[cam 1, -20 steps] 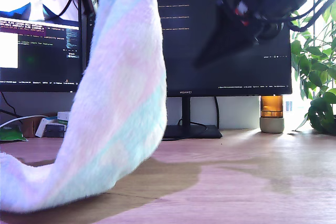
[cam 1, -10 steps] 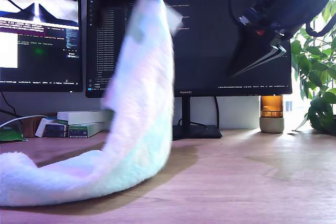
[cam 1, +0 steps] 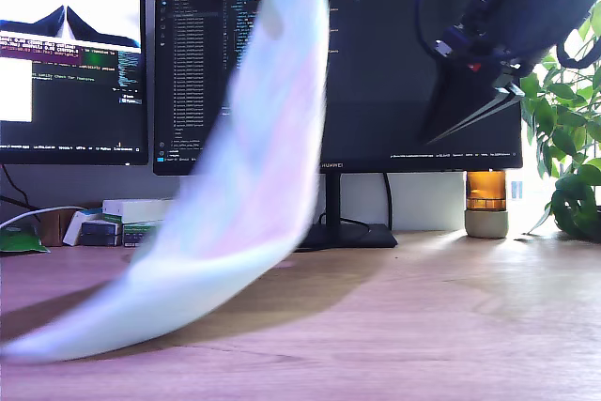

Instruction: Fold the tea towel to a neat square and place it to the right

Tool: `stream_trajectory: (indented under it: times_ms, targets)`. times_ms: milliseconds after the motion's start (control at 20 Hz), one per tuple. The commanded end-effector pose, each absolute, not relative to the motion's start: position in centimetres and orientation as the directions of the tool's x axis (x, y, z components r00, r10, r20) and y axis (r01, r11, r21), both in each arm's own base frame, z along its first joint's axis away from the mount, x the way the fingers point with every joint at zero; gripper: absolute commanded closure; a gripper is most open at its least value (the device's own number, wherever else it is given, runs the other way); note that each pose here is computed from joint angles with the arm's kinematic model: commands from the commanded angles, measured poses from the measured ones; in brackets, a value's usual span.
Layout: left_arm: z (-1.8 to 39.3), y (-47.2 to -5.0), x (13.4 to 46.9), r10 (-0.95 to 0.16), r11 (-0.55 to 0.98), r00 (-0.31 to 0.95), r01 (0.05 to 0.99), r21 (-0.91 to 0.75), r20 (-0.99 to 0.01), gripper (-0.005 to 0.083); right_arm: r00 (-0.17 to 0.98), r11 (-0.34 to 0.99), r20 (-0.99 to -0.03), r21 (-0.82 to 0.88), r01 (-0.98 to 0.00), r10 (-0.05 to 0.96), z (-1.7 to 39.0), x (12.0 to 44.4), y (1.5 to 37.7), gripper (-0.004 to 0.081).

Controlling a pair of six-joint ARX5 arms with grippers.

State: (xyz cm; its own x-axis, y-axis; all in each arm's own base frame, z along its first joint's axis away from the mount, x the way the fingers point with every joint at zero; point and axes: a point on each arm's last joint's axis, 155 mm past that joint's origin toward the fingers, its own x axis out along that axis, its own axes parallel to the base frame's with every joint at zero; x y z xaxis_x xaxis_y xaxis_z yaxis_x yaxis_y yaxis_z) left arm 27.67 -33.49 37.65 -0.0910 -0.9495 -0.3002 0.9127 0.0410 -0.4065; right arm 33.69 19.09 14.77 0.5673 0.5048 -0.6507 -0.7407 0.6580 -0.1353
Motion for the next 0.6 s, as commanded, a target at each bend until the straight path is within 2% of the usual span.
stream_trajectory:
  times_ms: [0,250,550]
  targets:
    - [31.9,-34.4,26.7,-0.897,0.047,-0.170,0.880,-0.472,-0.407,0.0797,0.576,0.666,-0.640,-0.132,-0.734,0.508,15.1,34.1,19.1,0.0782]
    - [25.3,-35.7,22.6,-0.809,-0.018,-0.327,0.844,-0.537,-0.487,0.0797,0.582,0.692,-0.656,-0.124,-0.712,0.481,14.7,34.4,17.7,0.0782]
    - [17.0,-36.4,19.3,-0.710,0.002,-0.460,0.756,-0.654,-0.534,0.0797,0.572,0.707,-0.679,-0.109,-0.699,0.460,14.1,34.3,16.6,0.0782]
